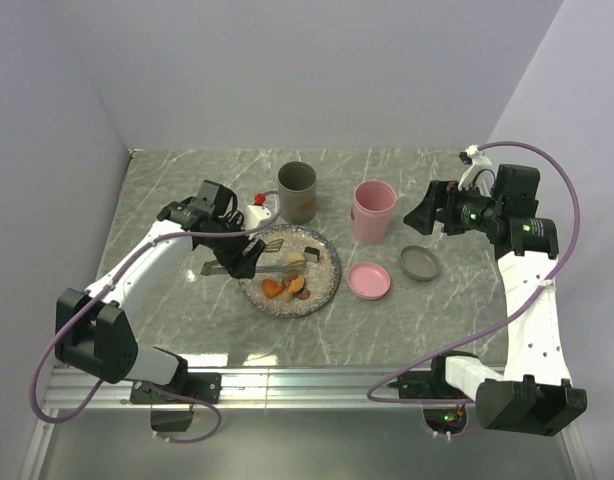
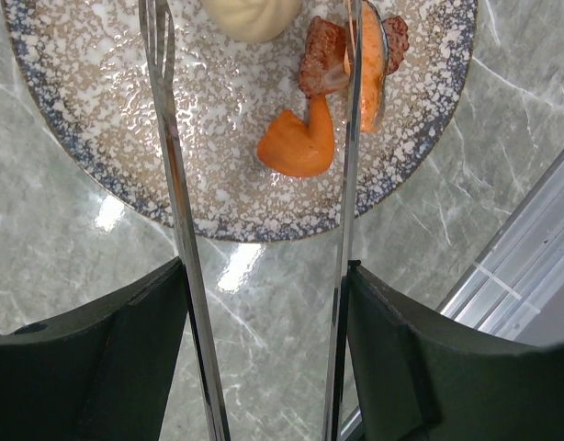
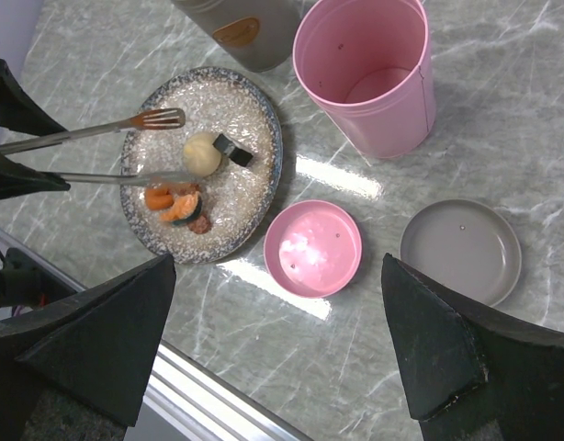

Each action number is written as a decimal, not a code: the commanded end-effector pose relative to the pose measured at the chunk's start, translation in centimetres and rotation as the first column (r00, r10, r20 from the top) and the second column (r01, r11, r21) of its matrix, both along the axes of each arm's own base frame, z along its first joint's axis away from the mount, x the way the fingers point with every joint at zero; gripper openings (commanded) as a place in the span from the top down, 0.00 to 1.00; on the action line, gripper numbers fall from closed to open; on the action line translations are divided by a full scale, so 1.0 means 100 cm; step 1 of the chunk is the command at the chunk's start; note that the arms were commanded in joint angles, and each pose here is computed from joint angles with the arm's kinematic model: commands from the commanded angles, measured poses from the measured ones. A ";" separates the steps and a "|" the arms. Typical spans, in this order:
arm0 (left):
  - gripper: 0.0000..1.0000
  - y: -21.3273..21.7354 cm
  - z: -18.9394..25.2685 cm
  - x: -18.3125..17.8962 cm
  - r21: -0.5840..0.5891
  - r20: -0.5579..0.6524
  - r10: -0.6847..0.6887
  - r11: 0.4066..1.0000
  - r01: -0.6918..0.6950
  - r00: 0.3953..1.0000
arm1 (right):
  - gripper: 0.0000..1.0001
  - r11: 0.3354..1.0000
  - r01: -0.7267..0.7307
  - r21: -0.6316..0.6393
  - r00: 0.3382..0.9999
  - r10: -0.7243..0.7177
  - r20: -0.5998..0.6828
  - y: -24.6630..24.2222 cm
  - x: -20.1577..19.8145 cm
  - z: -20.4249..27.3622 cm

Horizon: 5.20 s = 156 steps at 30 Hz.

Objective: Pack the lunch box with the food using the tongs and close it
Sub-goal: Pick up the fake food from the plate, then place the fake food in the packing box, then pick up the fake food from the plate.

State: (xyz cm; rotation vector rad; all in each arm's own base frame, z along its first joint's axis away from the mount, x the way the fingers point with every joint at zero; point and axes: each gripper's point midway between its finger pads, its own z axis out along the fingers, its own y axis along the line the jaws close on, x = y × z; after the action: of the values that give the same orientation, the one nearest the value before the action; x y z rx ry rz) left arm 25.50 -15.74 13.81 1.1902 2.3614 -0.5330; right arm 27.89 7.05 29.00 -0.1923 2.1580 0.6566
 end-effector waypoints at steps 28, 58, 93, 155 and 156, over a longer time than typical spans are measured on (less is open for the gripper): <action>0.42 -0.010 -0.024 0.016 0.033 0.033 0.040 0.999 -0.041 0.999 | 0.00 1.000 -0.011 -0.014 1.000 0.011 -0.010 -0.002 0.000 -0.007; 0.71 -0.134 0.180 0.069 -0.343 0.295 -0.035 0.929 0.140 0.955 | 0.00 0.994 0.101 -0.045 0.989 -0.096 0.109 -0.019 0.020 0.035; 0.39 -0.200 0.152 0.120 -0.335 0.258 -0.031 0.935 0.120 0.966 | 0.00 0.980 0.198 -0.030 0.979 -0.196 0.064 -0.043 0.038 0.027; 0.40 -0.076 -0.011 0.026 -0.043 0.003 0.111 0.993 -0.111 0.994 | 0.00 0.984 0.174 -0.029 0.985 -0.173 0.029 -0.040 0.039 0.013; 0.41 -0.077 -0.013 0.025 -0.042 -0.003 0.109 0.993 -0.109 0.994 | 0.00 0.984 0.174 -0.029 0.984 -0.173 0.031 -0.040 0.039 0.014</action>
State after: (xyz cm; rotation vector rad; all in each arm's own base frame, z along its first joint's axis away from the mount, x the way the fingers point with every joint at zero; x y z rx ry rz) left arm 27.61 -22.41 12.17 1.0487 2.4204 -0.5125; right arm 31.29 3.23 29.74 -0.0095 2.1631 0.5264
